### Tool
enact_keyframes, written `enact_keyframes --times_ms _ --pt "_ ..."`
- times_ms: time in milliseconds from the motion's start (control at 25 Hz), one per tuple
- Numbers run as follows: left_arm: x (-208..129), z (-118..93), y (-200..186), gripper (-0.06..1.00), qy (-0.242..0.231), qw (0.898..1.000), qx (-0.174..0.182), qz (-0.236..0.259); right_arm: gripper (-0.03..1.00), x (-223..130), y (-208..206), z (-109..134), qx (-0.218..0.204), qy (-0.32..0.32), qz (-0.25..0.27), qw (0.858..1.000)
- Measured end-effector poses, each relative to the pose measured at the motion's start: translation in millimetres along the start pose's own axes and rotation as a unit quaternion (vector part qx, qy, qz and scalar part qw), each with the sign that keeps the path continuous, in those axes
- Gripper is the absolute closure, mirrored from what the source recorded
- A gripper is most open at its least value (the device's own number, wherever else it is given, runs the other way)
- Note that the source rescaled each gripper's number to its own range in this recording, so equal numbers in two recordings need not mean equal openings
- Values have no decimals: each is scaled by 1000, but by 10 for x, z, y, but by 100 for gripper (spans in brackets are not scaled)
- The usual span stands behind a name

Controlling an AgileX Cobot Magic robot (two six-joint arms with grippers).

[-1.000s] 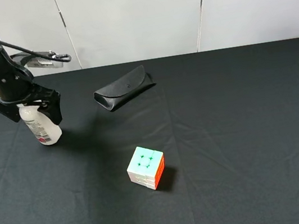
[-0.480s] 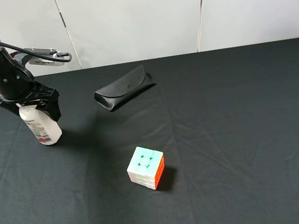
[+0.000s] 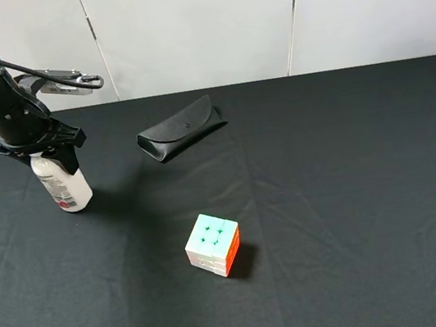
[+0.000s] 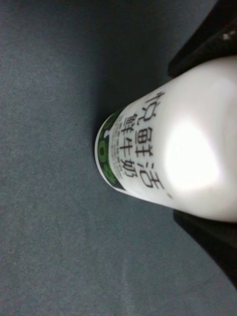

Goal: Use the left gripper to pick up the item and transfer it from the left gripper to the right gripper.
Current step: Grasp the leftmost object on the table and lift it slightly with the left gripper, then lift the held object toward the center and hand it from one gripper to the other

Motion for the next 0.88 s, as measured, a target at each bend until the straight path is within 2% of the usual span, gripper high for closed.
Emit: enact_keyframes --times_ms 480,880 --pt "27 -2 -45 93 0 1000 -4 8 -3 0 0 0 0 0 0 1000" --pt "228 -17 -633 93 6 999 -19 33 -3 0 0 0 0 0 0 1000"
Point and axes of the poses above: a point on each arm's last joint axis where the gripper is mounted, y pointing out along that axis toward the gripper, z along the wrist's bending axis when the last joint is at zero, x = y × z, the point moved 6 cm from there along y, pointing out along that axis toward the gripper, and after that the axes turned 7 degrees about y, right-handed, at the moved point
